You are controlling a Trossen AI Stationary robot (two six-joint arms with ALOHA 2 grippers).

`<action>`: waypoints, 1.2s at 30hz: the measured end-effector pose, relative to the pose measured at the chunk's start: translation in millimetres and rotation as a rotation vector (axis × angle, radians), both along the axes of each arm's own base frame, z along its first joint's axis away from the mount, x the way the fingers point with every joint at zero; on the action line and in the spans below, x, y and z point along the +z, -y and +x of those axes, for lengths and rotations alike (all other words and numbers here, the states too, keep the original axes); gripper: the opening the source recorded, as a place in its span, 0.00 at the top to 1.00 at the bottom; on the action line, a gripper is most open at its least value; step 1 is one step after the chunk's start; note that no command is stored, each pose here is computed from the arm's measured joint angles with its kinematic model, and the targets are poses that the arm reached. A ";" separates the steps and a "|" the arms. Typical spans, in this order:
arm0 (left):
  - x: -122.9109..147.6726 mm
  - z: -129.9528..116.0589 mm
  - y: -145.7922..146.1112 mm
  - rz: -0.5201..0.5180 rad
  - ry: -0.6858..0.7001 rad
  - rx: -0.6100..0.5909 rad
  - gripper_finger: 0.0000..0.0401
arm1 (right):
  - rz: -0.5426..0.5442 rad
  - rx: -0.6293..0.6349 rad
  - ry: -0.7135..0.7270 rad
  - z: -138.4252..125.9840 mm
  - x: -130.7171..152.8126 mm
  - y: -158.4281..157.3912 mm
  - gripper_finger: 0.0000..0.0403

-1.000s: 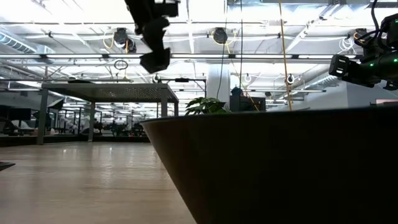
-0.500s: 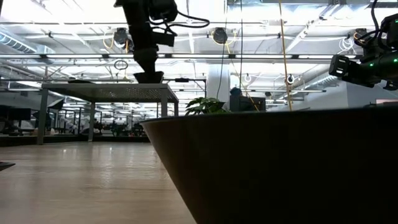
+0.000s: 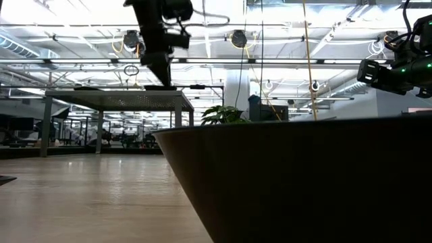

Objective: Pick & Place Mini shaped plates
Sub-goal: Stack the black leaf shaped plate on top of the other black leaf shaped plate on the shelf

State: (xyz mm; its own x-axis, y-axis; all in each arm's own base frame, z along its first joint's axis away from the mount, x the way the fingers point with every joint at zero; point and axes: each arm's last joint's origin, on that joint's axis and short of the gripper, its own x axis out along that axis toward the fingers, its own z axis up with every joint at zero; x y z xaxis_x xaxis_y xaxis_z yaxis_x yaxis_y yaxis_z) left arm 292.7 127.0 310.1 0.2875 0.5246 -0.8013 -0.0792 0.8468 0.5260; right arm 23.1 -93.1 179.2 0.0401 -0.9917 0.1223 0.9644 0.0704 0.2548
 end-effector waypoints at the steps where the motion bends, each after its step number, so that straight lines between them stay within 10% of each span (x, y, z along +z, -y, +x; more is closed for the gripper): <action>1: 4.5 0.3 4.7 0.007 0.029 -0.007 0.62 | 0.000 0.000 0.000 0.0 0.1 0.0 0.75; 9: 45.8 -6.3 48.0 -0.020 0.365 0.033 0.48 | -0.001 0.000 0.000 0.0 0.1 0.0 0.75; 18: 57.1 -4.8 93.8 -0.324 0.686 0.293 0.47 | 0.000 0.000 0.000 0.0 0.1 0.0 0.75; 36: -5.6 -13.8 230.3 -0.859 0.263 0.847 0.47 | 0.000 0.000 0.000 0.0 0.0 0.0 0.75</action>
State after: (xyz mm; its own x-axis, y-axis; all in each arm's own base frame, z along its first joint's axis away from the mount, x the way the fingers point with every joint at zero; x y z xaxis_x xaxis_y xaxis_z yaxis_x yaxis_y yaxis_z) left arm 278.9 -103.4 304.5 0.3179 -0.0438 -0.9471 -0.7903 0.5396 -0.2902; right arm 23.2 -93.1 179.2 0.0402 -0.9917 0.1222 0.9644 0.0705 0.2548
